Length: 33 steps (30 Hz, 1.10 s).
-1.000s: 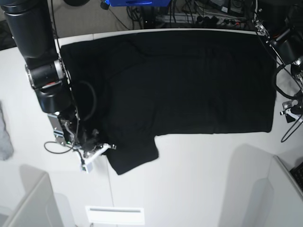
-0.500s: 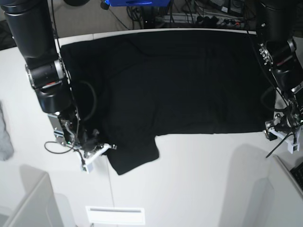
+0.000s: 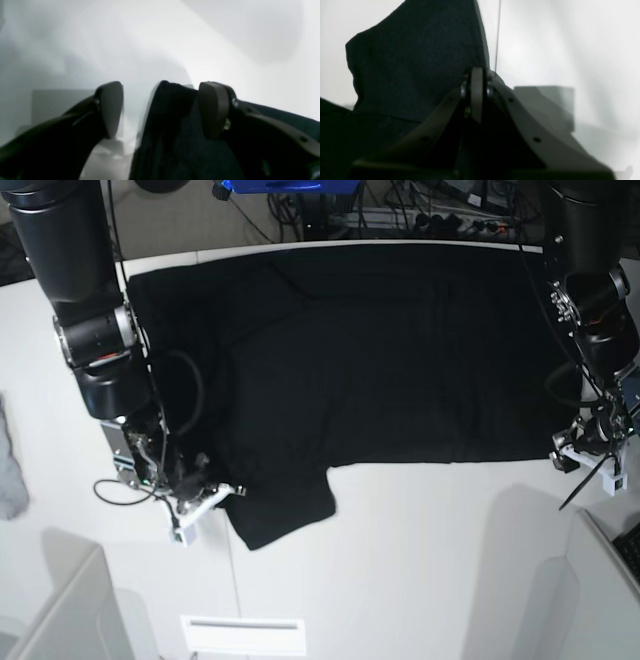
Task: Fold the T-shirt properly
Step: 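Grasp the shirt's side edges with both grippers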
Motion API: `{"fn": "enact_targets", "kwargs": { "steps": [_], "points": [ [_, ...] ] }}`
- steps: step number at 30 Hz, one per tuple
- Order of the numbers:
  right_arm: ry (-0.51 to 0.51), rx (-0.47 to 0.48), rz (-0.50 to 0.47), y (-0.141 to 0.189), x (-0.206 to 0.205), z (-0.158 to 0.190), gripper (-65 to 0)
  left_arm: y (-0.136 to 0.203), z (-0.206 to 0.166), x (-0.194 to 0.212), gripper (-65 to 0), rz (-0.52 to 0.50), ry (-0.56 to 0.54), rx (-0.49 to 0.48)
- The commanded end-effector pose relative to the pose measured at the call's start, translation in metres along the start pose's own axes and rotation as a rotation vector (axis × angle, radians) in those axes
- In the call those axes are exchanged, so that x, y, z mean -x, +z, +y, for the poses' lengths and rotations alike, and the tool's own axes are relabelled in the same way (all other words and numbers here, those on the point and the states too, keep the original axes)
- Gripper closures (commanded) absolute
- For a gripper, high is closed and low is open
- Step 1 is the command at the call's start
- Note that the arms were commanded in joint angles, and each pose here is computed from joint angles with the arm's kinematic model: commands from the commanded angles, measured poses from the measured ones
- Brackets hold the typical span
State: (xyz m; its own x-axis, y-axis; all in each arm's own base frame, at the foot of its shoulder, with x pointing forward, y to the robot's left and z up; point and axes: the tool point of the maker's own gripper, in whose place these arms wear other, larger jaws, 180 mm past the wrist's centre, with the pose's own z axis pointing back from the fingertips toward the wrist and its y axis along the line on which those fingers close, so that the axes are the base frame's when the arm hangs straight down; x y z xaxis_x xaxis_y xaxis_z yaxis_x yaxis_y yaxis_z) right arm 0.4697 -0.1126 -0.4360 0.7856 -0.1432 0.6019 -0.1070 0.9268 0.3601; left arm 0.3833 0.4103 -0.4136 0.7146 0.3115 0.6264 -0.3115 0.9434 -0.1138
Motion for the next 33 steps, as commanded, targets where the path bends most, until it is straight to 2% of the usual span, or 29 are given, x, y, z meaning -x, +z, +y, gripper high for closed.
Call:
{"fn": "enact_targets", "kwargs": {
  "steps": [1, 5, 7, 9, 15, 24, 27, 32, 33],
  "points": [
    [0.013, 0.001, -0.025, 0.004, -0.018, 0.001, 0.0, 0.004, 0.005, -0.011, -45.6, -0.012, -0.002, -0.008],
    [0.013, 0.002, -0.024, 0.004, -0.017, 0.0, 0.0, 0.004, 0.005, -0.008, -45.3, -0.006, -0.002, -0.008],
    [0.013, 0.002, -0.024, 0.004, -0.017, 0.0, 0.0, 0.004, 0.004, -0.007, -42.6, -0.002, -0.002, -0.006],
    [0.012, 0.002, -0.022, 0.003, -0.016, 0.0, 0.0, 0.002, 0.001, -0.005, -33.9, 0.001, -0.001, 0.0],
    [0.004, 0.004, -0.031, 0.002, -0.009, -0.002, 0.0, -0.003, -0.004, 0.015, -0.2, 0.032, -0.006, 0.007],
    [0.003, 0.024, -0.073, 0.006, -0.01, -0.016, 0.0, -0.002, -0.008, 0.011, 0.0, 0.03, -0.002, 0.018],
    [0.031, 0.013, -0.108, 0.013, -0.026, -0.014, 0.0, 0.006, -0.007, -0.005, 0.0, -0.019, -0.038, 0.005],
    [0.084, -0.013, -0.167, 0.029, -0.042, -0.012, 0.0, 0.025, -0.007, -0.023, 0.0, -0.037, -0.112, -0.022],
    [0.092, -0.017, -0.155, 0.03, -0.04, -0.011, 0.0, 0.028, -0.008, -0.028, 0.0, -0.045, -0.121, -0.024]
  ]
}}
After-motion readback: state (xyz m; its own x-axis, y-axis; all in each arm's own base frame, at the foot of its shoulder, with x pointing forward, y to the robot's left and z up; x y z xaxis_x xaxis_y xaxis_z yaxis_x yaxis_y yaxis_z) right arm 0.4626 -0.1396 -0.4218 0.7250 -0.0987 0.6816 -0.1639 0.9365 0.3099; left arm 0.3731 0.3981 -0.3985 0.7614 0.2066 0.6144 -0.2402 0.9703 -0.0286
